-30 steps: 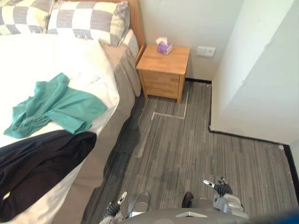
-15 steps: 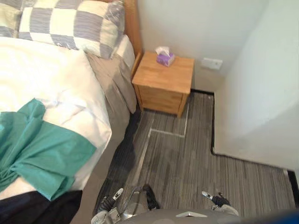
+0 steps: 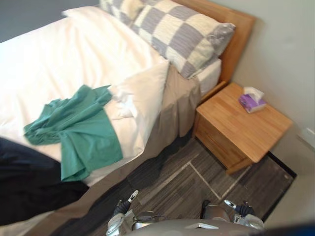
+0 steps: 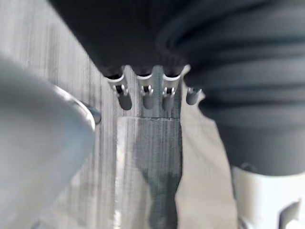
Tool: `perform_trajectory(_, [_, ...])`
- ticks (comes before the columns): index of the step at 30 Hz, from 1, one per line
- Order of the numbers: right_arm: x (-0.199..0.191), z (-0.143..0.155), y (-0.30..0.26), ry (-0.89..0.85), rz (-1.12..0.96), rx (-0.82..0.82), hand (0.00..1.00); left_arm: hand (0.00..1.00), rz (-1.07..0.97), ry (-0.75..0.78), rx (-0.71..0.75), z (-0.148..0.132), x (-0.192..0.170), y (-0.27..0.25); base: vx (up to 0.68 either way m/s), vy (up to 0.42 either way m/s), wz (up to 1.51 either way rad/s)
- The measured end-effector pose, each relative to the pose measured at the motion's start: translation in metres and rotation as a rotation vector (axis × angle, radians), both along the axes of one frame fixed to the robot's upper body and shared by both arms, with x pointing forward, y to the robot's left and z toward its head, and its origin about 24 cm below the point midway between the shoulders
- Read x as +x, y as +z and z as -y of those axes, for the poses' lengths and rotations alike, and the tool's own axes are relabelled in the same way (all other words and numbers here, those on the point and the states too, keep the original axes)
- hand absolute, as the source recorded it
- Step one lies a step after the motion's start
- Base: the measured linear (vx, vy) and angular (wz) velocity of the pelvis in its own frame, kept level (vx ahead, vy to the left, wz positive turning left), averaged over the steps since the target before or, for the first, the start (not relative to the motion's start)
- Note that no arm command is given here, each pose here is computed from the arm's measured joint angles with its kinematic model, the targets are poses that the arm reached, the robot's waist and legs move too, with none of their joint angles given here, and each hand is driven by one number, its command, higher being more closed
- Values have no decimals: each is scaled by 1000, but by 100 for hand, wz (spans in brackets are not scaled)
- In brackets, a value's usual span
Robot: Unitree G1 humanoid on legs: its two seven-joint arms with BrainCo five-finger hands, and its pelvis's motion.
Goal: Tidy the bed and pick cloth on bed and put in laundry
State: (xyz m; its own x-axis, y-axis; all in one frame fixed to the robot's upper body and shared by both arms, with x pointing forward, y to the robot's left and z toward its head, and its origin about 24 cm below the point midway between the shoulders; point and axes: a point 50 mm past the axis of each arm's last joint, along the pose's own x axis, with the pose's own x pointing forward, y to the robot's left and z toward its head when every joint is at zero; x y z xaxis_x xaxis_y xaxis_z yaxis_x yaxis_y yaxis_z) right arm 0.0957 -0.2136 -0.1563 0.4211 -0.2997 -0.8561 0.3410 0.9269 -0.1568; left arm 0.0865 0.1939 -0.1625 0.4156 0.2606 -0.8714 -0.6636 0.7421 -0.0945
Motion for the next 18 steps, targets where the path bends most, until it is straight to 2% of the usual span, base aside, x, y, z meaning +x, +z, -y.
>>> perform_trajectory(3, [9,-24,-2,58,18,49,0,0,-5,49,2,-5,-4,0,39,-145,85])
perform_trajectory(6, [9,-22,-1,68,22,43,0,0,21,67,8,-6,-1,2,-23,-21,124])
perform_trajectory(9, [11,-21,0,77,22,36,0,0,-11,67,19,-7,-17,0,23,-4,71])
perform_trajectory(18, [15,-27,-2,45,14,62,0,0,-81,-4,37,-10,-31,-3,50,-5,13])
